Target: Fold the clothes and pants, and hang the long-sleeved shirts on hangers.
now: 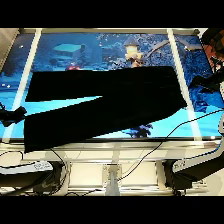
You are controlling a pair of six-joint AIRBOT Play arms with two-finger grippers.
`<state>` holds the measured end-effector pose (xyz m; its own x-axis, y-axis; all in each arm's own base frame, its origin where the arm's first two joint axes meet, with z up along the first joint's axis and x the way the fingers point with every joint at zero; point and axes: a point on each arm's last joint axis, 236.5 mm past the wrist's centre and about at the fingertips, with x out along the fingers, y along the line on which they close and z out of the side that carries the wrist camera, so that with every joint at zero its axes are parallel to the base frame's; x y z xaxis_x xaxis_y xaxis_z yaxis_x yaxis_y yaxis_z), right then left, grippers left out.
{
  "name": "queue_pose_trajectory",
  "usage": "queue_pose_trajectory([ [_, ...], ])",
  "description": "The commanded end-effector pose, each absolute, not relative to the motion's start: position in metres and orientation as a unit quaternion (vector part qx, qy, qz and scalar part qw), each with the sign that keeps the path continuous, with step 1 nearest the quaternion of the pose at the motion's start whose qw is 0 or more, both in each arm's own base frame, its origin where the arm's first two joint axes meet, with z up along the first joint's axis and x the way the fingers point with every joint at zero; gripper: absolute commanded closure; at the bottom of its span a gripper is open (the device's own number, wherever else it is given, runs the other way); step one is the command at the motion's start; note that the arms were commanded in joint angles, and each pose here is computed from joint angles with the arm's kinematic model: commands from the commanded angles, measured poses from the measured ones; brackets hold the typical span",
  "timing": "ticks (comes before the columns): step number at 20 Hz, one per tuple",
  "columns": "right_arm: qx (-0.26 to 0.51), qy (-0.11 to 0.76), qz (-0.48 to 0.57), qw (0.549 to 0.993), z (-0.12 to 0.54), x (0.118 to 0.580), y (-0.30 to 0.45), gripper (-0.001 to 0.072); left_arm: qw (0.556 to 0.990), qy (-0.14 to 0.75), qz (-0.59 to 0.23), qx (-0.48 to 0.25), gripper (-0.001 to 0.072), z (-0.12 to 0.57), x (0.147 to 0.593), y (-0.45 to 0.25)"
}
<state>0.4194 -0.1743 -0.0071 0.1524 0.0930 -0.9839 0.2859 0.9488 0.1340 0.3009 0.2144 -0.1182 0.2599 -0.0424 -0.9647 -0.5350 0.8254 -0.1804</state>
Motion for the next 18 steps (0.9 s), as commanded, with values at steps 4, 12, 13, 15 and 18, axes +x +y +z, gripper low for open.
queue_pose_trajectory([
  [4,0.154,0.65,-0.062,0.742,-0.006,0.418,-0.17,0.0024,0.786,0.545,0.171,-0.235,0.0696,-0.112,0.331,0.22],
  [12,0.143,0.57,-0.067,0.807,0.043,0.44,-0.171,0.0024,0.875,0.381,0.228,-0.193,0.0695,-0.045,0.413,0.272],
  [13,0.135,0.566,-0.066,0.811,0.048,0.437,-0.171,0.0025,0.881,0.37,0.229,-0.183,0.0695,-0.042,0.421,0.271],
  [15,0.123,0.564,-0.064,0.814,0.049,0.429,-0.168,0.0025,0.889,0.361,0.224,-0.172,0.0695,-0.043,0.433,0.265],
  [18,0.118,0.554,-0.067,0.821,0.037,0.413,-0.162,0.0025,0.89,0.364,0.217,-0.168,0.0674,-0.045,0.438,0.257],
])
